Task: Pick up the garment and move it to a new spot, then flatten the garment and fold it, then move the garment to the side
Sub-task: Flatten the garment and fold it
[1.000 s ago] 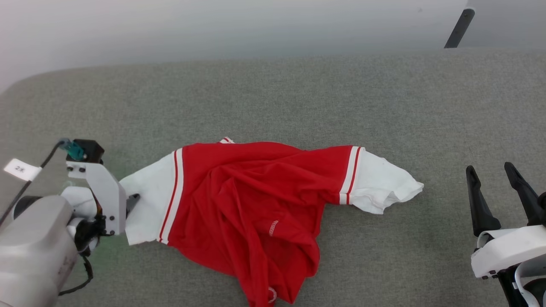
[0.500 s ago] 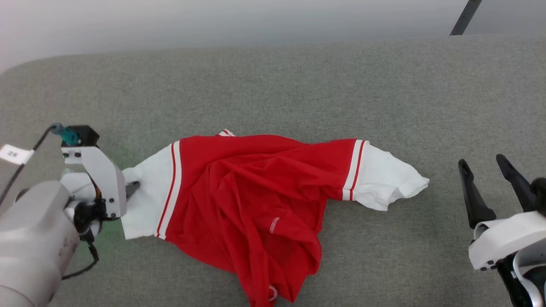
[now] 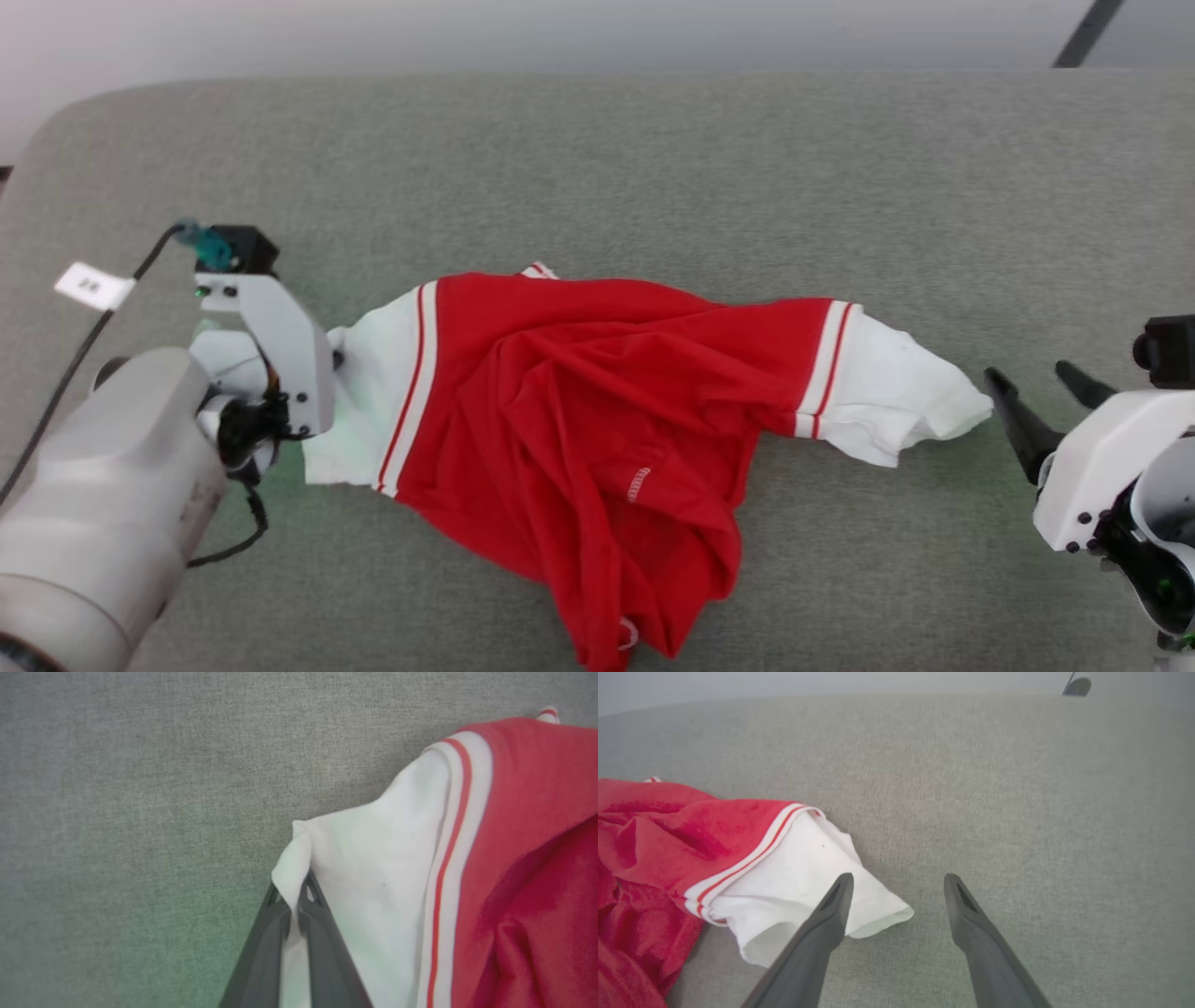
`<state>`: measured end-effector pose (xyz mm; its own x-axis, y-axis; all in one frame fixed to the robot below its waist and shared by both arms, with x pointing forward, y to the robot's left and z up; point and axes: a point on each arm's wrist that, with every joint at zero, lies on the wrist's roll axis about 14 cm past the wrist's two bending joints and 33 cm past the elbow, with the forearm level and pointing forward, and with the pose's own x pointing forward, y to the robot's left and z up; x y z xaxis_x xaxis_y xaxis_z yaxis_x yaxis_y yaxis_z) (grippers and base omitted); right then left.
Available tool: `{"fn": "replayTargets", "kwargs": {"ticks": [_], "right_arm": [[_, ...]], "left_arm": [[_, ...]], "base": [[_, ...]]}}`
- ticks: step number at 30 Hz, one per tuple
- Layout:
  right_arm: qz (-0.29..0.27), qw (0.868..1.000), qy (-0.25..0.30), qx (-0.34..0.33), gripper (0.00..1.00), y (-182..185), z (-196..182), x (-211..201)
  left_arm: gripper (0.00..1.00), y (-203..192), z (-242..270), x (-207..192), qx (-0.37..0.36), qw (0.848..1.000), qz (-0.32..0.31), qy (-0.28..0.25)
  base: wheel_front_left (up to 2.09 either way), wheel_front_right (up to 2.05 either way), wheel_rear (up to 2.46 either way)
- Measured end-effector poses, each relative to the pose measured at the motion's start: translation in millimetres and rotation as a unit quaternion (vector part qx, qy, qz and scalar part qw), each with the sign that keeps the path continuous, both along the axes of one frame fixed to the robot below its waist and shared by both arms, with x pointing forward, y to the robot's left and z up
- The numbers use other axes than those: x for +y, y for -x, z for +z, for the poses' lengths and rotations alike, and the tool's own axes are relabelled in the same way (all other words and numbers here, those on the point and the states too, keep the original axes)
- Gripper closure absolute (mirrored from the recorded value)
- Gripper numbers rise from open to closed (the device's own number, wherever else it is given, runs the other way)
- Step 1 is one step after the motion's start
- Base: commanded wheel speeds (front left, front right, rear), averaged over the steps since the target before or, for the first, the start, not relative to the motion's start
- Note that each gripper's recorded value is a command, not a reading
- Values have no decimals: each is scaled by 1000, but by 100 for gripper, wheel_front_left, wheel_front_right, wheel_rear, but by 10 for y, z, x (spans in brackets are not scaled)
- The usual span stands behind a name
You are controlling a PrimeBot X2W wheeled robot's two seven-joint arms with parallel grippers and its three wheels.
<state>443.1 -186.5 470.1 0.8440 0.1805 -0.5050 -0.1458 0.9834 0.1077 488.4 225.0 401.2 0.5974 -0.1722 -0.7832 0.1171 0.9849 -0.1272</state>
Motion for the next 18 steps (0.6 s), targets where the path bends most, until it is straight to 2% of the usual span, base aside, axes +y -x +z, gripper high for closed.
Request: {"fn": "replayTargets", "kwargs": {"ticks": [8, 16, 17, 18], "right_arm": [[15, 994, -8, 108, 0, -30, -428, 127], [22, 983, -30, 177, 0, -62, -736, 277], [22, 982, -34, 186, 53, -68, -763, 294], [21, 980, -37, 195, 82, -73, -786, 297]], "left_arm": [[100, -28, 13, -8, -6, 1000, -2, 2], [100, -40, -42, 30, -5, 1000, 0, 2], [100, -41, -49, 35, -5, 1000, 2, 3], [100, -40, -55, 37, -4, 1000, 2, 3]], "base": [[0, 0, 0], [0, 0, 0], [0, 0, 0], [0, 0, 0]]}}
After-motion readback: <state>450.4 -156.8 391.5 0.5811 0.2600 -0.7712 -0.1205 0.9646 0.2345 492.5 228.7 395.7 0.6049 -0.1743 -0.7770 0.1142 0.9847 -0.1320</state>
